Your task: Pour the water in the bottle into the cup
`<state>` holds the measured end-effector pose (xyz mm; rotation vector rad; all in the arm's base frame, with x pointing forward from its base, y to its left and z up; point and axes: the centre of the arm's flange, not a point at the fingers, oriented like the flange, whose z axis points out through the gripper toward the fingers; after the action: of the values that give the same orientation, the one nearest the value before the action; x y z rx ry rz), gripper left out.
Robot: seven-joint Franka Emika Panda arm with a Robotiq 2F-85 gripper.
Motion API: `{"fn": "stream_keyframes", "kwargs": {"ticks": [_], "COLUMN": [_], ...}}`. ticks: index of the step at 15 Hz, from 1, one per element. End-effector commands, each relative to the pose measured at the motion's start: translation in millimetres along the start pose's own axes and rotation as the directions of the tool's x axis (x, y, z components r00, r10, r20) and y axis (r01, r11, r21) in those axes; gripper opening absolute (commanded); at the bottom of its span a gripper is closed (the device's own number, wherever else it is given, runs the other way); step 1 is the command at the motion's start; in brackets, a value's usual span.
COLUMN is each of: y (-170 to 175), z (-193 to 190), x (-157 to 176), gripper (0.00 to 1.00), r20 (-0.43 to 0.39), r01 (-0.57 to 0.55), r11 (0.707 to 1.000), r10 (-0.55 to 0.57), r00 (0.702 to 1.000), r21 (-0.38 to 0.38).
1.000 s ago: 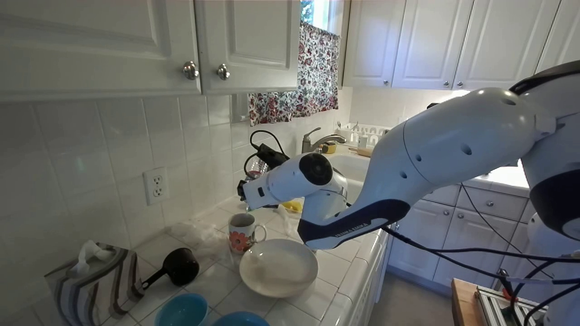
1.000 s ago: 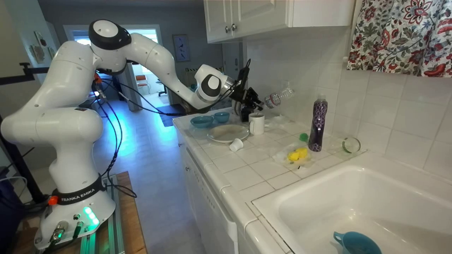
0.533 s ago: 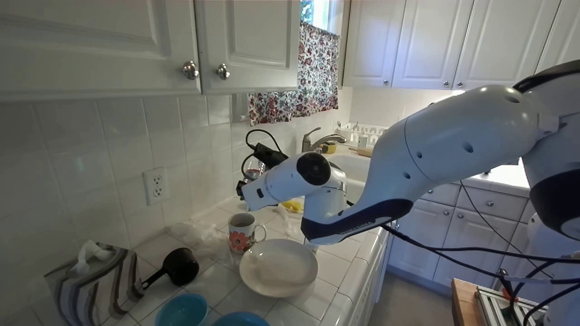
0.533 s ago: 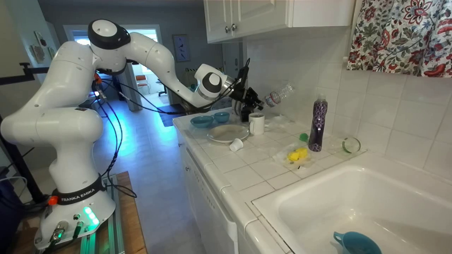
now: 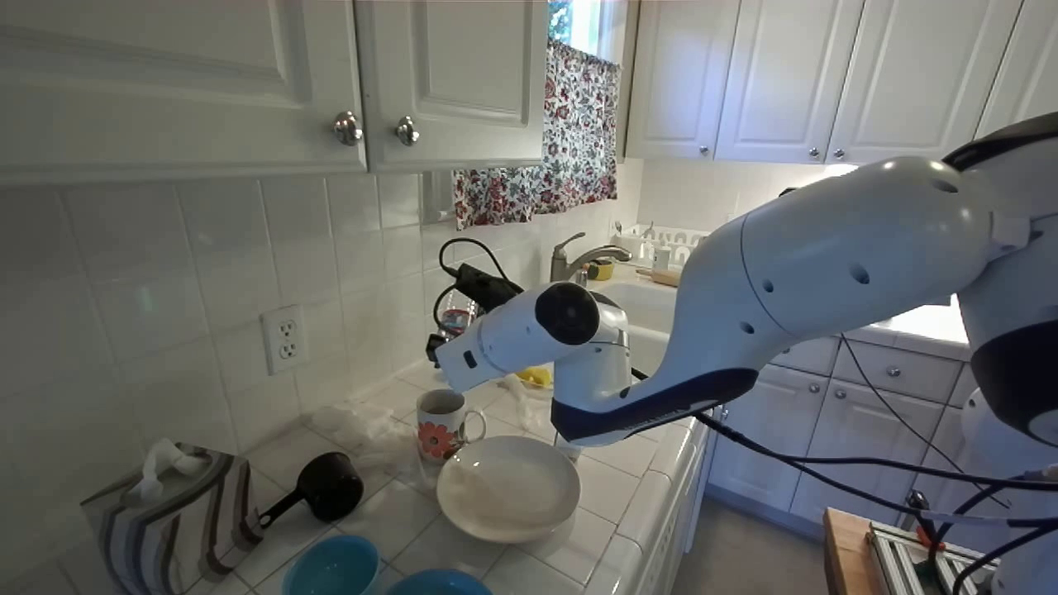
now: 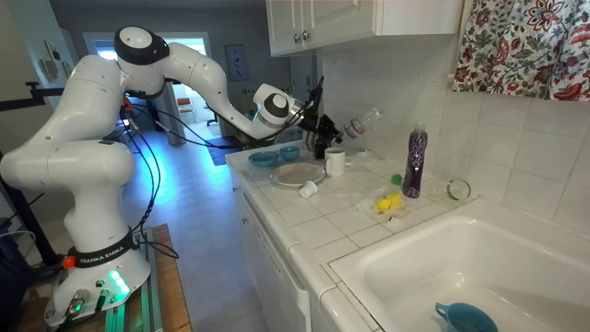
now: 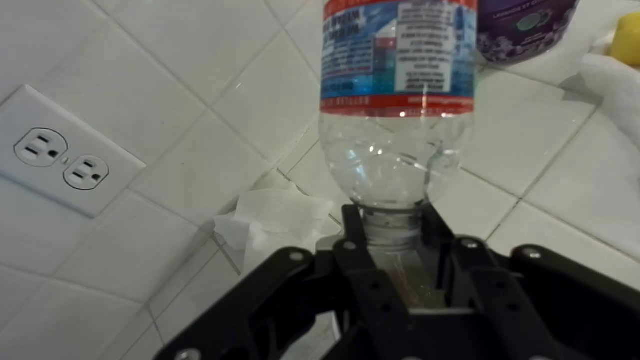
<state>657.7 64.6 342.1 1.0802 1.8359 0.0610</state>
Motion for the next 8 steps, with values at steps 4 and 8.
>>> {"fn": "stream_keyframes", "kwargs": {"ticks": [4, 8], "y": [7.6, 7.6], "z": [-4.2, -5.3], "x": [7.5, 10.3], "gripper": [0.08, 0.08], "r20": [0.048, 0.052], "r01": [0.054, 0.074], "r11": [0.998, 0.997], "r10": [-0.055, -0.075], "r00": [0.997, 0.996], "r21": [0.021, 0.031]}}
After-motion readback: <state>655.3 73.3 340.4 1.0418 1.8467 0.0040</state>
